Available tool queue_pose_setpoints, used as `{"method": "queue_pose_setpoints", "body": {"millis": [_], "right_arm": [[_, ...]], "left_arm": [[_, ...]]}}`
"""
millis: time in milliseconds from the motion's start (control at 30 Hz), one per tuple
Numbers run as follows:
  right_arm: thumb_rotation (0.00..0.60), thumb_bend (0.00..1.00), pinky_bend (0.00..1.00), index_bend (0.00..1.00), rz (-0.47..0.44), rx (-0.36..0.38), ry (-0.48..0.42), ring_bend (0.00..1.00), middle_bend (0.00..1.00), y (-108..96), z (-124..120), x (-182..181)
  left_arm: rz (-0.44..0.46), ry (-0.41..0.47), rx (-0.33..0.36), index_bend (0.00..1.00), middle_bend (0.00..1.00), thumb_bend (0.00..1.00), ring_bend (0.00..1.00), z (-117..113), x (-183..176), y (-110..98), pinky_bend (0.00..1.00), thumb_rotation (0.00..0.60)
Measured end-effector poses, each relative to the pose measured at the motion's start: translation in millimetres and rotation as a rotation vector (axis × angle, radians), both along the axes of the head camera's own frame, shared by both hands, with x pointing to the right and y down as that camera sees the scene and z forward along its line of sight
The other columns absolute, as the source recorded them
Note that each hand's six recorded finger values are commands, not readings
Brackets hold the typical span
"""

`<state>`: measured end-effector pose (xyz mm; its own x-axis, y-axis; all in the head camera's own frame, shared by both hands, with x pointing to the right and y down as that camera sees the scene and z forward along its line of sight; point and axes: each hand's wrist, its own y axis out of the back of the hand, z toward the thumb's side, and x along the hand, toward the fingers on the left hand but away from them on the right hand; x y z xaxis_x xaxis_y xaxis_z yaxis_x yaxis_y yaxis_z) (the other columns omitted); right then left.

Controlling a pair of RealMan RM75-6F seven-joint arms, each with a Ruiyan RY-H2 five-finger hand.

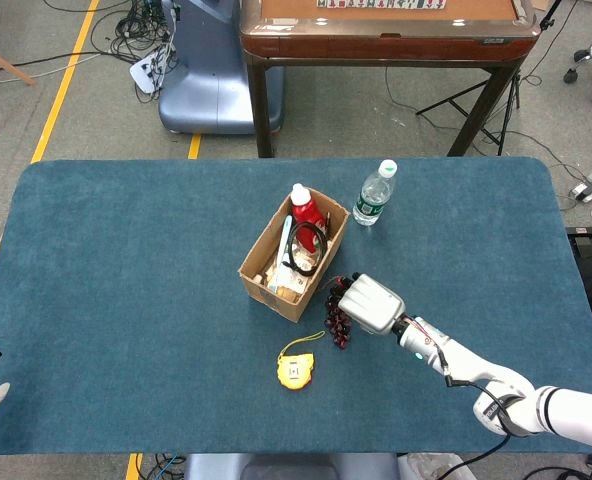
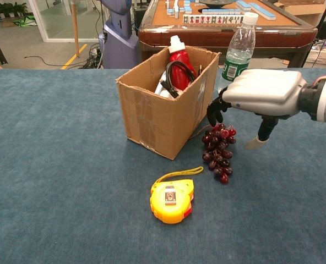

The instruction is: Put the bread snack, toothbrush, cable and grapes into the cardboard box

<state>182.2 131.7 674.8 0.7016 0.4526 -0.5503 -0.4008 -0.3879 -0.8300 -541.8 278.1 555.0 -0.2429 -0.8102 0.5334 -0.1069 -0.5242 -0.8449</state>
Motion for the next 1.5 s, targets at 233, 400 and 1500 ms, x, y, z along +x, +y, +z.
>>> {"method": "queue_pose_setpoints", "body": {"millis": [233,400,1500], "right_arm": [[0.600,0.12,0.47,0.37,-0.029,-0.002,0.045,0.27,0.34,-2,10,-10],[0.600,0.16,0.47,0.37,-0.054,0.001,0.084,0.25,0.32,-1,16,-17],[0.600,0.20,0.49,0.41,-0.064,-0.015,0.245,0.37,0.47,3,44,-17]], "left_arm": [[-0.005,-0.005,-0.007,0.39,0.41,0.21,0.32,1,-1,1,0.49,0.600],[-0.011,-0.006,-0.012,0.39,0.41,0.21,0.32,1,-2,1,0.49,0.600],[-0.029,-0.019,-0.039,0.41,0.41,0.21,0.32,3,-5,2,0.49,0.600]]}}
